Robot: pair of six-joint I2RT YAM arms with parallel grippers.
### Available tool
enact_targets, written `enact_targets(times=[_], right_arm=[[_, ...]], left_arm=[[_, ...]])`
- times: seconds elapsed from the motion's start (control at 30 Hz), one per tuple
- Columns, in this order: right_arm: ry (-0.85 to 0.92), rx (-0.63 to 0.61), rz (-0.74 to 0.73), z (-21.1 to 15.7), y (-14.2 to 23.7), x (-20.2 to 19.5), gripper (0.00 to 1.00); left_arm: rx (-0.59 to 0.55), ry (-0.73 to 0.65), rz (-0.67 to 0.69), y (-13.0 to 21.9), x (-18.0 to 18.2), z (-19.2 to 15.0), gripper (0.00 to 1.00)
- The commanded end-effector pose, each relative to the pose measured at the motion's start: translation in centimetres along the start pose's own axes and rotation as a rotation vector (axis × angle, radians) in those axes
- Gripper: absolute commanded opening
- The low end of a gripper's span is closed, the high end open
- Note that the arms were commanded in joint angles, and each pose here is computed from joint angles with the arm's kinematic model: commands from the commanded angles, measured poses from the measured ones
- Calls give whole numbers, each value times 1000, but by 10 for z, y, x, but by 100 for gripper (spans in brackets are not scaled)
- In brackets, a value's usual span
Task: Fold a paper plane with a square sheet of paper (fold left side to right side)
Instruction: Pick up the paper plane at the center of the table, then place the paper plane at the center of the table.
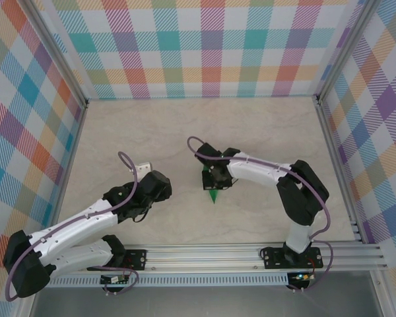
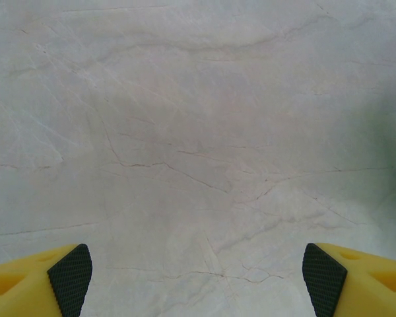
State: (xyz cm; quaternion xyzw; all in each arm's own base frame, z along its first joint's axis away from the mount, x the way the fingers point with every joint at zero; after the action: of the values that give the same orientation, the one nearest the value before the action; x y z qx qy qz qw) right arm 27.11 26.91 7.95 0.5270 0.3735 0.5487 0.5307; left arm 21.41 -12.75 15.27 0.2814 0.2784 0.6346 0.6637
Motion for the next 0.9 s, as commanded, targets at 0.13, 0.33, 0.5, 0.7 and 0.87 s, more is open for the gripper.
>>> enact_targets(times=[0.13,0.33,0.5,0.7,0.87], right_arm=[[-1,12,-48,68,-14,-9,4],[18,4,-127,101,-35,-2,6],[28,25,-138,105,-49,2,7],[17,52,-129,101,-60,4,14],[20,54,-131,101,-60,3,21]], left_arm=[[-21,-33,-57,15,-3,7,87],[-2,-50,-64,16,-3,4,97],[0,-55,-59,17,-2,4,100],[6,-51,-60,17,-3,3,100],[19,-59,-70,15,-6,2,100]])
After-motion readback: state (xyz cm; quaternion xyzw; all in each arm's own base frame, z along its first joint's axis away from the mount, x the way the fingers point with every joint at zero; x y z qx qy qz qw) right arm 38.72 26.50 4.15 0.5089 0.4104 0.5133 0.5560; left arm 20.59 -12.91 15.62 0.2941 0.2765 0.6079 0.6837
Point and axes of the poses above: each hand's point on the last joint's axis, 136 mm out from that joint toward the fingers, its own y axis back along the fingers, its own x axis along the line the jaws close on, z = x × y, the point moved 2 cm from there along y, back along the fingers, and after that the axes turned 14 degrees about -y, right-handed, at the moved point
